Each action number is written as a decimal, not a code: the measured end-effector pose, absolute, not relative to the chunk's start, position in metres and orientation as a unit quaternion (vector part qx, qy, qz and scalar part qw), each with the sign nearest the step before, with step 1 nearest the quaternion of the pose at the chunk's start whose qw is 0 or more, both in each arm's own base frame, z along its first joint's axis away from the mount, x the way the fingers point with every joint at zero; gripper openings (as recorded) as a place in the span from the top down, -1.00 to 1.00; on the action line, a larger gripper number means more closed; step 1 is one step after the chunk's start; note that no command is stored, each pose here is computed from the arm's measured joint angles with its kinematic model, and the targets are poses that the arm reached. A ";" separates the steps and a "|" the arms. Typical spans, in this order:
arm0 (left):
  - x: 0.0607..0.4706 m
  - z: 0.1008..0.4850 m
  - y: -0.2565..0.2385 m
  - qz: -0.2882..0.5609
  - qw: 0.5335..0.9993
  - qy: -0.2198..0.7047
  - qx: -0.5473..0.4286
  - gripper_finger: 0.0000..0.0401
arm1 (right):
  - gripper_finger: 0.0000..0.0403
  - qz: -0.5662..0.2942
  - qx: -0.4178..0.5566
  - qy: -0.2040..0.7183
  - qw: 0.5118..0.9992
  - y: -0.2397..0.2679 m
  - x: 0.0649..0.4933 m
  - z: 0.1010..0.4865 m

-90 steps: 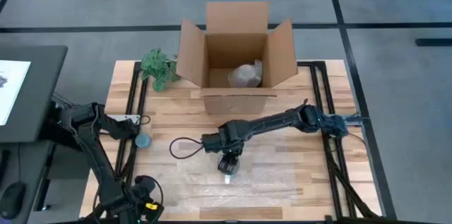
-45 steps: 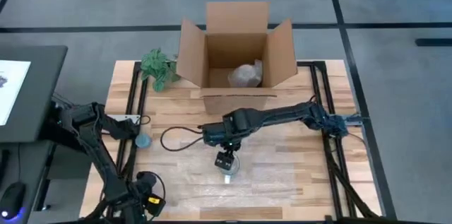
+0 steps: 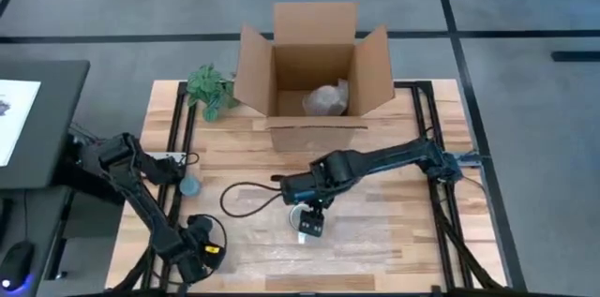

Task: Wrap mug
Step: Wrap the blue mug with bubble wrap

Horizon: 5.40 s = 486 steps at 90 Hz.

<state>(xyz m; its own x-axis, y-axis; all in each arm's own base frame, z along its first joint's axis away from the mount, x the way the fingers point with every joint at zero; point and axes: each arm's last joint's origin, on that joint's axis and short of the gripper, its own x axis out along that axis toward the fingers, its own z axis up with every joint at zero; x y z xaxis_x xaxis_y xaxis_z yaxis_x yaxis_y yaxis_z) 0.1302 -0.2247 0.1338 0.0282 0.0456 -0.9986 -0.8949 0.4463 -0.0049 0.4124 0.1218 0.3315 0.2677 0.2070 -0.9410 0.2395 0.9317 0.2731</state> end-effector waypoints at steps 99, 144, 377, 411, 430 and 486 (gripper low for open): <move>0.322 0.331 -0.164 0.122 0.922 0.337 -0.147 1.00 | -0.23 -0.159 0.166 0.507 0.831 0.217 0.308 0.385; 0.382 0.307 -0.160 -0.014 0.950 0.295 -0.099 1.00 | -0.23 -0.214 0.287 0.442 0.822 0.258 0.268 0.391; 0.191 0.408 -0.194 0.122 0.891 0.346 -0.267 -0.25 | 0.78 0.028 0.081 0.629 0.773 0.158 0.424 0.288; 0.188 0.400 -0.200 0.138 0.894 0.349 -0.244 -0.25 | 0.99 -0.021 0.059 0.667 0.743 0.153 0.452 0.224; 0.188 0.401 -0.200 0.138 0.897 0.345 -0.239 -0.25 | 1.00 -0.017 0.057 0.672 0.738 0.149 0.461 0.206; 0.189 0.401 -0.200 0.137 0.899 0.344 -0.235 -0.25 | 1.00 -0.011 0.140 0.601 0.787 0.133 0.435 0.300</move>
